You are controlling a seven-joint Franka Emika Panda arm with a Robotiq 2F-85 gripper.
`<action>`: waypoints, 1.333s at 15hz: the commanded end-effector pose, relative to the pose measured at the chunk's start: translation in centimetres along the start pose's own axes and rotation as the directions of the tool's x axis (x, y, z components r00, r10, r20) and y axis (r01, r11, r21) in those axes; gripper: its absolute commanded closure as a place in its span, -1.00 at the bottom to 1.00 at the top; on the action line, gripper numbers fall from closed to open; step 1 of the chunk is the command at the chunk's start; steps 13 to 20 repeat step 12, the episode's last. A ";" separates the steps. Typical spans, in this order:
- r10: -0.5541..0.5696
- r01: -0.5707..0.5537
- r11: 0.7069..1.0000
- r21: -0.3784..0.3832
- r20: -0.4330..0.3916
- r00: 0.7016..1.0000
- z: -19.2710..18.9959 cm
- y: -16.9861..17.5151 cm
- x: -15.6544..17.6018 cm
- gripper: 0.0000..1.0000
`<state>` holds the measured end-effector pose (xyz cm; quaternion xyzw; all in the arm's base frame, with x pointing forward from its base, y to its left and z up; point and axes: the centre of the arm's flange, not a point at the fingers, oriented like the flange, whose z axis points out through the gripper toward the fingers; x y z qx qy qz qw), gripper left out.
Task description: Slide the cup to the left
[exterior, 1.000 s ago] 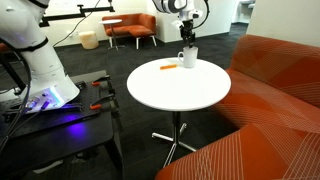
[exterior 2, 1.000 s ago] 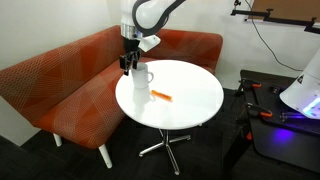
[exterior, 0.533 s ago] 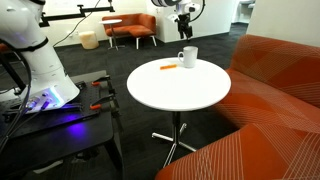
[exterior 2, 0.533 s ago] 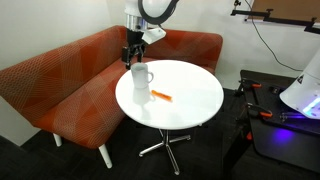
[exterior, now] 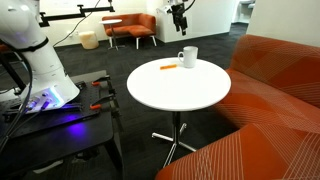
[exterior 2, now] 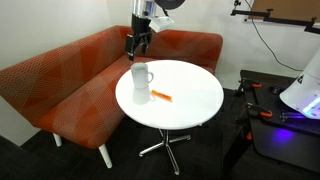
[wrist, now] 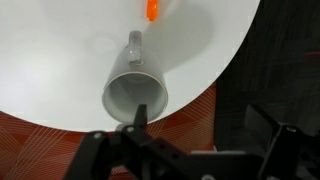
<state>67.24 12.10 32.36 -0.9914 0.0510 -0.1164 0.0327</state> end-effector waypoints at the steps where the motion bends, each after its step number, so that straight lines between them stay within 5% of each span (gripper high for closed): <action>1: 0.039 -0.040 0.999 -0.005 -0.070 0.997 -3.3 0.1 -3.3 -1.00; 9: 0.059 -0.056 0.998 0.029 -0.114 0.992 -5.7 -0.3 -6.6 -1.00; 10: 0.044 -0.042 0.999 0.027 -0.089 0.995 -4.4 -0.3 -4.3 -1.00; 20: 0.041 -0.038 0.999 0.030 -0.092 0.995 -4.6 -0.3 -5.0 -1.00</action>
